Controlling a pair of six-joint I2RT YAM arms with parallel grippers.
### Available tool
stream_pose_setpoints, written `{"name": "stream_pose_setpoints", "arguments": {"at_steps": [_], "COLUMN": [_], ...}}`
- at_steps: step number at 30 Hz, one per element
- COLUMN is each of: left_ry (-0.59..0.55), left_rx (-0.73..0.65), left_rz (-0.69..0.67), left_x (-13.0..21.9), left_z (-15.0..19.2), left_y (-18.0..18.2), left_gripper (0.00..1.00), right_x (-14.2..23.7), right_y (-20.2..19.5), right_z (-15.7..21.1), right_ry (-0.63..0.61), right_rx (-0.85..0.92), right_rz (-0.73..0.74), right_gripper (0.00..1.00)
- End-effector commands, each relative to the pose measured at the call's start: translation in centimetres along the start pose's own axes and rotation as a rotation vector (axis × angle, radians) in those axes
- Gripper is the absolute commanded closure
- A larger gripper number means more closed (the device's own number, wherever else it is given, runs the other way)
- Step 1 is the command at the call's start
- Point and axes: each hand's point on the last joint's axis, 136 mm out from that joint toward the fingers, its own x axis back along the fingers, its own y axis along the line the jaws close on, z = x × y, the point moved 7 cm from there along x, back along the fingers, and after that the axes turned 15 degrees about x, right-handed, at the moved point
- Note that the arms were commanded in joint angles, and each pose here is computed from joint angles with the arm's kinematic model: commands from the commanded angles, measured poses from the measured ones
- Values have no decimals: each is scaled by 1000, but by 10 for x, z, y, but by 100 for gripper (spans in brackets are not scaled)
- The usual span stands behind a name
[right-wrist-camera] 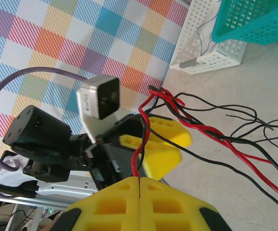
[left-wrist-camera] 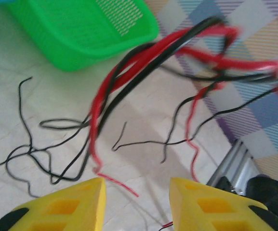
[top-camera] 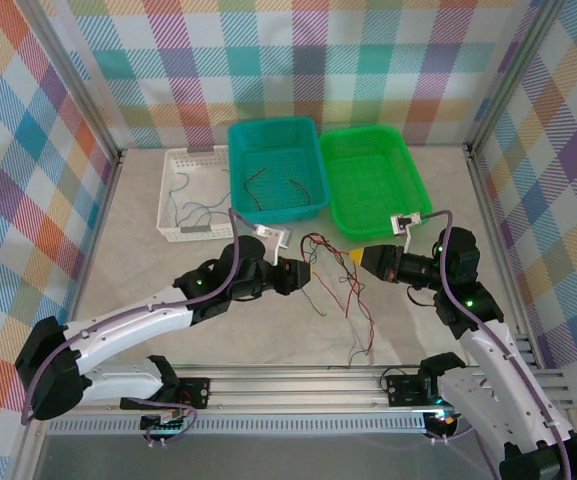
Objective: Untangle the cables
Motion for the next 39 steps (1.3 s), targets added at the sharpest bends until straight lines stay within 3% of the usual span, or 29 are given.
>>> {"name": "stream_pose_setpoints", "arguments": {"at_steps": [1, 10, 17, 20, 27, 36, 39], "left_ry": [-4, 30, -38, -60, -65, -109, -82], "left_rx": [5, -31, -20, -14, -3, -29, -17], "left_rz": [70, -183, -317, -325, -306, -330, -248], "left_x": [6, -7, -9, -11, -17, 5, 10], "left_z": [-1, 3, -8, -12, -15, -15, -11], "left_y": [-14, 8, 16, 14, 11, 15, 8], "left_gripper": [58, 63, 65, 70, 100, 100, 100], "right_x": [4, 6, 5, 4, 4, 7, 4], "right_y": [19, 26, 27, 27, 27, 18, 17], "right_z": [-9, -11, -9, -8, -5, 0, 0], "right_ry": [-19, -22, -17, -13, -6, -23, -18], "right_rx": [54, 63, 62, 63, 65, 54, 45], "right_rz": [-55, -62, -75, -79, -82, 2, -22], "right_gripper": [100, 100, 100, 100, 100, 100, 100]}}
